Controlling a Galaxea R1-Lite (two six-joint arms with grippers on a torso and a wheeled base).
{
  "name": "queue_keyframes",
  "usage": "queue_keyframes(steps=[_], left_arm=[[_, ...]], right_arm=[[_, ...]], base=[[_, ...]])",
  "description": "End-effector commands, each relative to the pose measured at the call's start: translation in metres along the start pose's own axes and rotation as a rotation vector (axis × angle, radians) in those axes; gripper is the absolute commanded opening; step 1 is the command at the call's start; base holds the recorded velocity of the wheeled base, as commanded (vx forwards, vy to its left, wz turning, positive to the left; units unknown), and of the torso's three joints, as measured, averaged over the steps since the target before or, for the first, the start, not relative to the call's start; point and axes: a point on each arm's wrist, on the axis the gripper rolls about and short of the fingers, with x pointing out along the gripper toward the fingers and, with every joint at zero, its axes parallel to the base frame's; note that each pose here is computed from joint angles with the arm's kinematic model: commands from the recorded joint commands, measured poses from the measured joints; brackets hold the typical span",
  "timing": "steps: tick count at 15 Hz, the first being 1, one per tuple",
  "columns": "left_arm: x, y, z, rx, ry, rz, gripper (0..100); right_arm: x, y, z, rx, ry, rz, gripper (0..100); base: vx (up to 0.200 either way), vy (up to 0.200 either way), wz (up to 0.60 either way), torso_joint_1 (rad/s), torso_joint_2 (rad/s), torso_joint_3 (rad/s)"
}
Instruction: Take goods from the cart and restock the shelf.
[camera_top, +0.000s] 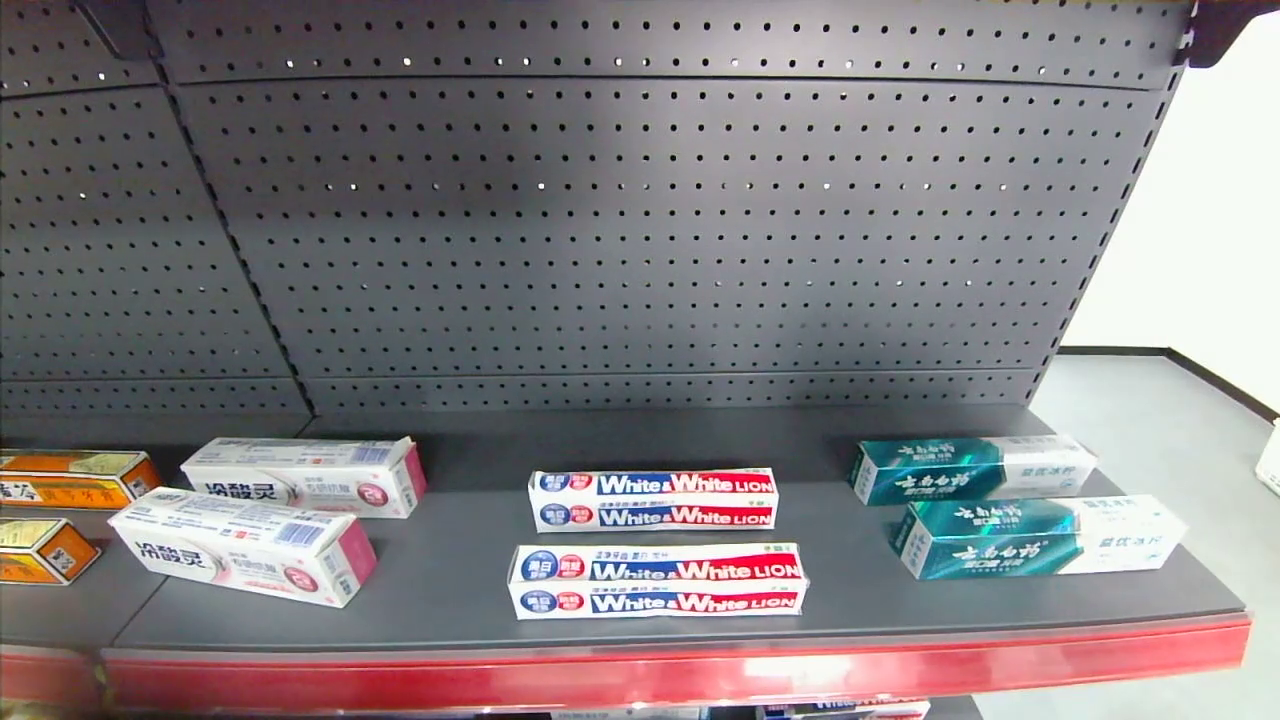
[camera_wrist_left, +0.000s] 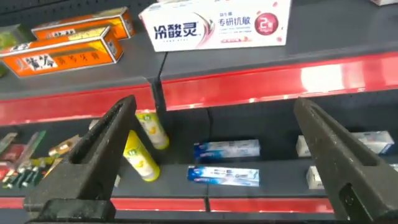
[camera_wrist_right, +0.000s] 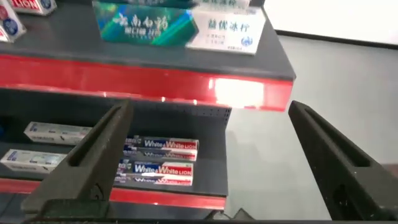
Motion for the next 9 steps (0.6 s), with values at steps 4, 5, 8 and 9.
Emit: queue_keyframes(steps=[4, 5, 8, 9], left_arm=[[-0.0015, -0.0011, -0.0068, -0.067, -0.026, 0.007, 100], [-0.0015, -0.0008, -0.0066, -0.073, -0.027, 0.018, 100], [-0.0015, -0.0004, -0.0067, -0.066, -0.025, 0.035, 100], [-0.0015, -0.0005, -0.0067, -0.075, -0.025, 0.032, 100]], right_arm=[[-0.0097, 0.0018, -0.0151, 0.026, -0.065, -0.007, 100], [-0.0111, 0.0018, -0.0156, 0.028, -0.082, -0.001, 100], [-0.0092, 0.0012, -0.0226, 0.067, -0.093, -0.061, 100], [-0.0093, 0.0009, -0.0225, 0.081, -0.095, -0.073, 100]], base=[[0.0, 0.0, 0.0, 0.0, 0.0, 0.0], [0.0, 0.0, 0.0, 0.0, 0.0, 0.0], [0.0, 0.0, 0.0, 0.0, 0.0, 0.0], [0.0, 0.0, 0.0, 0.0, 0.0, 0.0]])
